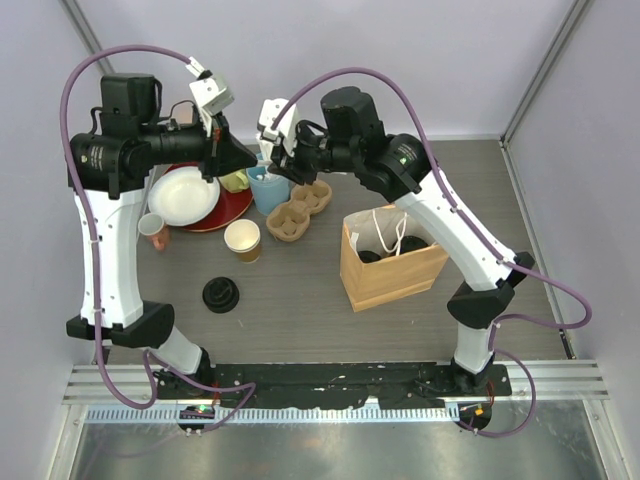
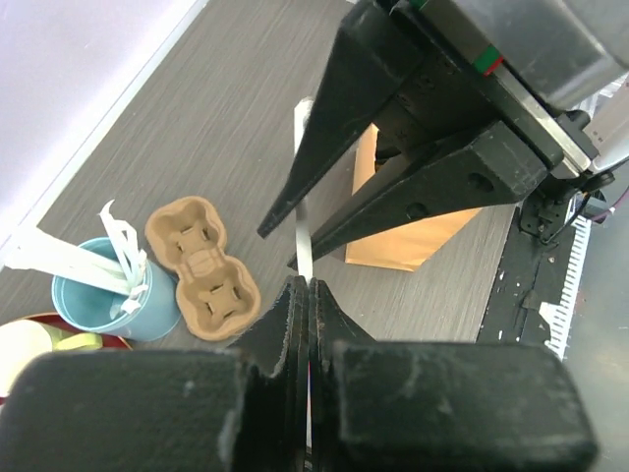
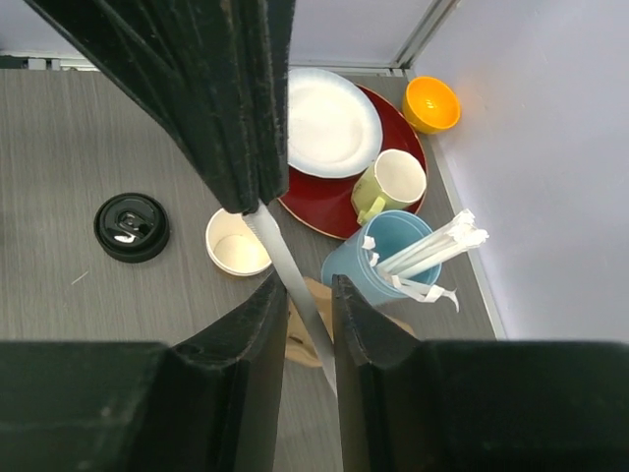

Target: Pack the takeout coffee

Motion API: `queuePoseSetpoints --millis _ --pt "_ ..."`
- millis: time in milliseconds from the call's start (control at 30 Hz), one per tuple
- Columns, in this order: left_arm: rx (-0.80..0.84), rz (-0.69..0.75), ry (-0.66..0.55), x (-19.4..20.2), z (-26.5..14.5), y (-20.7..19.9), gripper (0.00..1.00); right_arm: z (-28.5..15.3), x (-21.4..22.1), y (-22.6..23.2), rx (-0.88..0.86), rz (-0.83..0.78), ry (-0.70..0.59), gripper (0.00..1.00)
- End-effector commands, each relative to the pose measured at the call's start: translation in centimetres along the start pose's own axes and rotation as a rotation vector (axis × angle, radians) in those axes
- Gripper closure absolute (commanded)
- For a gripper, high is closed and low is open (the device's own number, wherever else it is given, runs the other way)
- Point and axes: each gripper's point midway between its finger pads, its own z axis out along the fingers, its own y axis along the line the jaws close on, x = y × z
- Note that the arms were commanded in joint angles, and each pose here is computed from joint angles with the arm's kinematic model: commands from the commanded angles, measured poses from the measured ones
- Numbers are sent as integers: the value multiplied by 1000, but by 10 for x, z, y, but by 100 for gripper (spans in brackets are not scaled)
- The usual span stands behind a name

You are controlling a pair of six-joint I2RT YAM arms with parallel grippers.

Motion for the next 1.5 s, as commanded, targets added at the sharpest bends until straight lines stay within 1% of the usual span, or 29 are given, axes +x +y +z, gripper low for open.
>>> queuePoseSetpoints --millis 0,33,100,133,167,200,233,267,300,333,400,433,467,533,567,633,700,800,867,900,967,1000,1033,1067,1100,1167,1300,1367,1467 --pt "97 -63 -3 0 -11 -36 100 -9 -18 -9 58 -5 -30 76" --pt "109 -65 -8 -1 -11 -38 100 -10 -18 -11 68 3 -33 84" --pt "114 -73 -20 -4 -11 -39 100 -11 -20 -10 71 26 -40 93" --pt "110 -79 -25 -6 -10 -37 100 -11 -21 -15 99 45 -42 99" --pt "94 -87 -29 -7 -9 -33 100 -12 -22 -19 124 72 -44 99" --pt "74 -99 -33 -9 -9 -29 92 -15 -25 -21 155 151 -52 99" --pt "17 -118 -49 -15 -7 -17 70 -18 -27 -29 192 184 -65 99" --pt "-14 -132 -51 -15 -6 -11 21 -23 -29 -33 218 223 -76 99" --pt "-51 -142 -65 -20 -7 -4 0 -24 -25 -35 229 262 -73 99" --pt "-93 -163 -91 -27 -6 5 0 -39 -43 -40 259 326 -148 99" --pt "-177 -182 -115 -33 -9 23 0 -44 -38 -45 301 393 -170 99" --pt "-201 -188 -130 -36 -11 28 0 -59 -56 -50 330 455 -249 99" --pt "-242 -208 -164 -44 -14 38 0 -66 -58 -53 349 491 -271 99" --pt "-270 -212 -184 -48 -17 44 0 -72 -52 -56 382 573 -279 99" --pt "-275 -214 -187 -48 -15 48 0 -84 -57 -54 389 613 -297 99" --pt "-269 -223 -180 -44 -12 49 0 -91 -43 -51 417 653 -263 99" --pt "-255 -240 -170 -40 -10 48 0 -109 -36 -53 475 709 -262 99" --pt "-251 -246 -161 -37 -9 48 0 -123 -32 -43 471 727 -259 99" --pt "-250 -252 -157 -35 -7 49 0 -128 -17 -37 488 745 -223 99" --pt "-249 -255 -157 -34 -7 49 0 -128 1 -29 496 748 -177 99" --pt "-240 -254 -158 -34 -6 48 0 -134 17 -28 546 746 -161 99" --pt "-235 -256 -156 -34 -5 48 0 -125 43 -23 557 740 -109 99" --pt "-226 -258 -154 -33 -4 46 0 -136 30 -28 576 711 -190 99" --pt "-223 -264 -149 -31 -4 46 0 -136 36 -30 596 695 -194 99" --pt "-218 -264 -150 -31 -4 45 0 -130 49 -30 610 685 -177 99" --pt "-209 -264 -149 -31 -2 44 0 -126 56 -36 626 654 -165 99" --pt "-208 -259 -153 -31 -3 44 0 -117 68 -28 593 650 -153 99" --pt "-209 -263 -148 -30 -2 45 0 -123 70 -24 593 649 -164 99" --pt "-209 -265 -148 -30 -2 45 0 -128 84 -18 606 645 -141 99"
